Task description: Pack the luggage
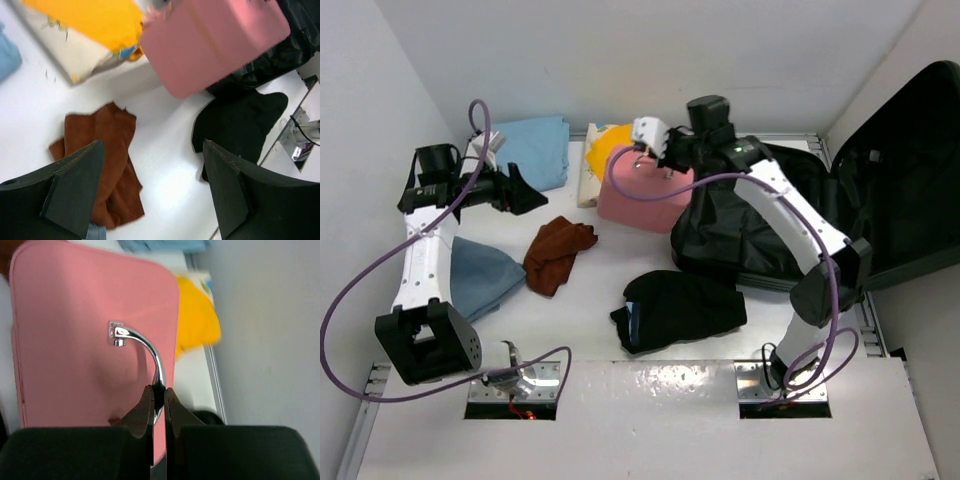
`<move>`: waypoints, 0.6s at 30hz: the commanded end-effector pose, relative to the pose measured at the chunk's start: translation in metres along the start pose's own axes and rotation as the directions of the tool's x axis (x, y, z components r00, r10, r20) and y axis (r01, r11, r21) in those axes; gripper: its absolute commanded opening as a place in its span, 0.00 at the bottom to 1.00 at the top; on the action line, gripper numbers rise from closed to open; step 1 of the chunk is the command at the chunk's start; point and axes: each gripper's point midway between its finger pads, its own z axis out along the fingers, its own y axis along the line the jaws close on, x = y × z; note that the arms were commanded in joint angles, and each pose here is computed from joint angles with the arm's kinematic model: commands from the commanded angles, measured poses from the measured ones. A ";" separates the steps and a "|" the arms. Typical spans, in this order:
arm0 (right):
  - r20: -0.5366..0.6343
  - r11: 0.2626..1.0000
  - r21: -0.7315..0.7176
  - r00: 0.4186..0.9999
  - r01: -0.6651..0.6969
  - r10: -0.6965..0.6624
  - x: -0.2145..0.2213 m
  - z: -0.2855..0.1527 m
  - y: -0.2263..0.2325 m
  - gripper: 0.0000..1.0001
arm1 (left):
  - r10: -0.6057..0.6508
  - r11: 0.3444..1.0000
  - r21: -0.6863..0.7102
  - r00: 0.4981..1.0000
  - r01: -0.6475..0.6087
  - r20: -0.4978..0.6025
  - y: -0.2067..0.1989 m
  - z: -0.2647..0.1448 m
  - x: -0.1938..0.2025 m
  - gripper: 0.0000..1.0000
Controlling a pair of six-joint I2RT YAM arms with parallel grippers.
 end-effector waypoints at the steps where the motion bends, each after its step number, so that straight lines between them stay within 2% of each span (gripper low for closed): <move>1: -0.003 0.966 0.258 0.999 -0.035 0.037 -0.013 -0.074 -0.069 0.00 | 0.096 0.995 0.005 0.992 -0.096 0.078 -0.009 0.012 -0.040 0.84; 7: -0.141 0.922 0.383 0.982 -0.059 0.121 0.049 -0.126 -0.098 0.00 | 0.103 0.992 0.069 0.992 -0.108 0.074 -0.021 0.048 -0.054 0.84; 11: -0.183 0.873 0.479 0.963 -0.087 0.197 0.078 -0.161 -0.125 0.00 | 0.111 0.989 0.096 0.992 -0.116 0.064 -0.029 0.066 -0.059 0.84; 14: -0.215 0.836 0.529 0.930 -0.147 0.299 0.104 -0.177 -0.131 0.00 | 0.112 0.988 0.096 0.992 -0.118 0.065 -0.028 0.072 -0.059 0.84; 18: -0.269 0.768 0.606 0.855 -0.206 0.443 0.135 -0.192 -0.130 0.00 | 0.110 0.987 0.109 0.993 -0.115 0.053 -0.028 0.085 -0.058 0.84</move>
